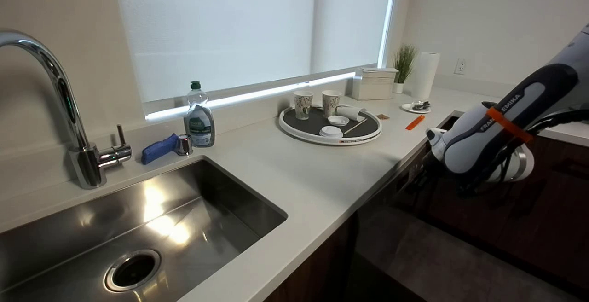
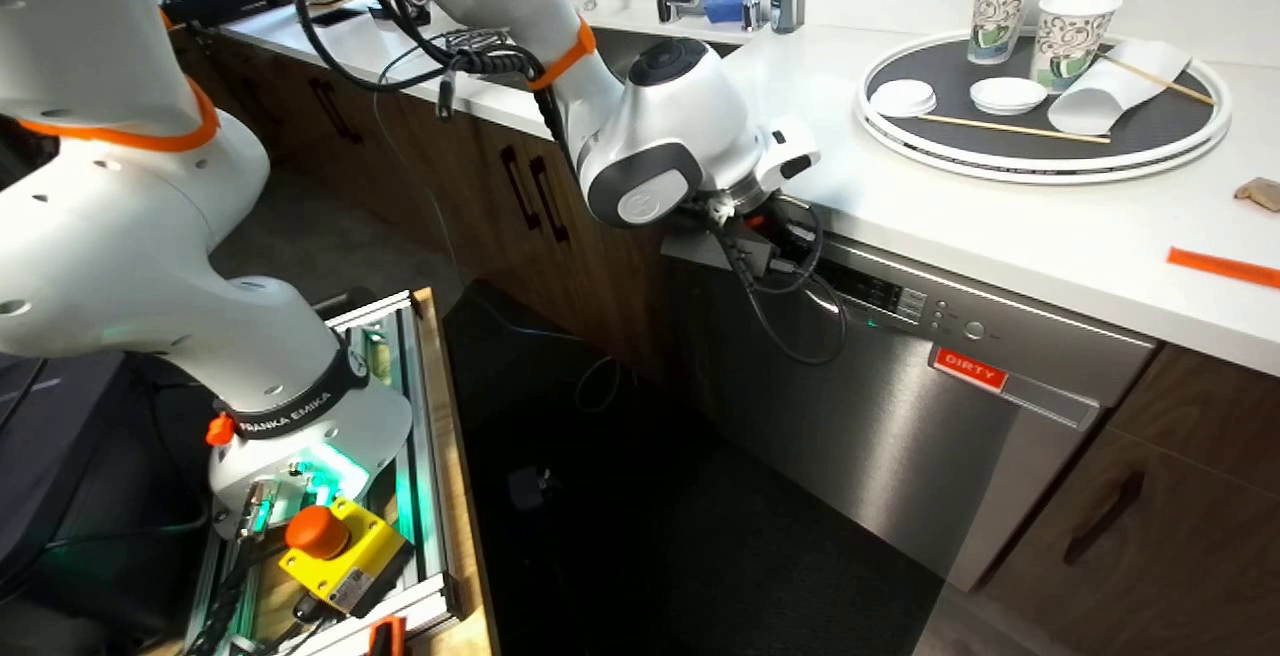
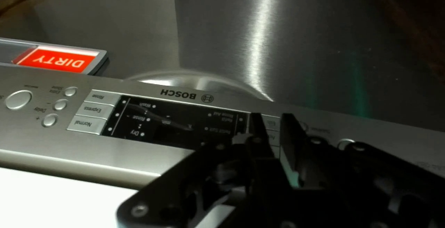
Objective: Press one of the buttons on the left side of the dish washing machine
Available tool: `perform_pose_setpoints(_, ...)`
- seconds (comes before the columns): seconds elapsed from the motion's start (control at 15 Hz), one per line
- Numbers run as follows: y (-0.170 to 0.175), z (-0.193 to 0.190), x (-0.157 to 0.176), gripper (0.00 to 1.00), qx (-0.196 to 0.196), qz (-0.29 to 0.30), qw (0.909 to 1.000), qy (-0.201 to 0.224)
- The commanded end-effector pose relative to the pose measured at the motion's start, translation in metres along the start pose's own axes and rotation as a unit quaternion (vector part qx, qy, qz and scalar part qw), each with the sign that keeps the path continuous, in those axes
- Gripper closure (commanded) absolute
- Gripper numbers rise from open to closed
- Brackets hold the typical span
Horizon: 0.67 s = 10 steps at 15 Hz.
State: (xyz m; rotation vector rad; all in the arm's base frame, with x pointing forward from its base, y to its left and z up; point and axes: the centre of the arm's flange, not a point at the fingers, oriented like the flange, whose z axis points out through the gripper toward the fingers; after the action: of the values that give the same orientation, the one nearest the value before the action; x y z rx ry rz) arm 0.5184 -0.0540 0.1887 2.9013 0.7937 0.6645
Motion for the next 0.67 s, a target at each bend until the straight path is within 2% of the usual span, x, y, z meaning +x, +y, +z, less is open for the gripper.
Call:
perform_pose_setpoints(0.0, 0.014, 0.012, -0.007, 1.0, 0.004, 0.012, 0.9995, 0.03)
perform_pose_setpoints(0.6, 0.026, 0.024, 0.003, 1.0, 0.029, 0.04, 0.9974, 0.052)
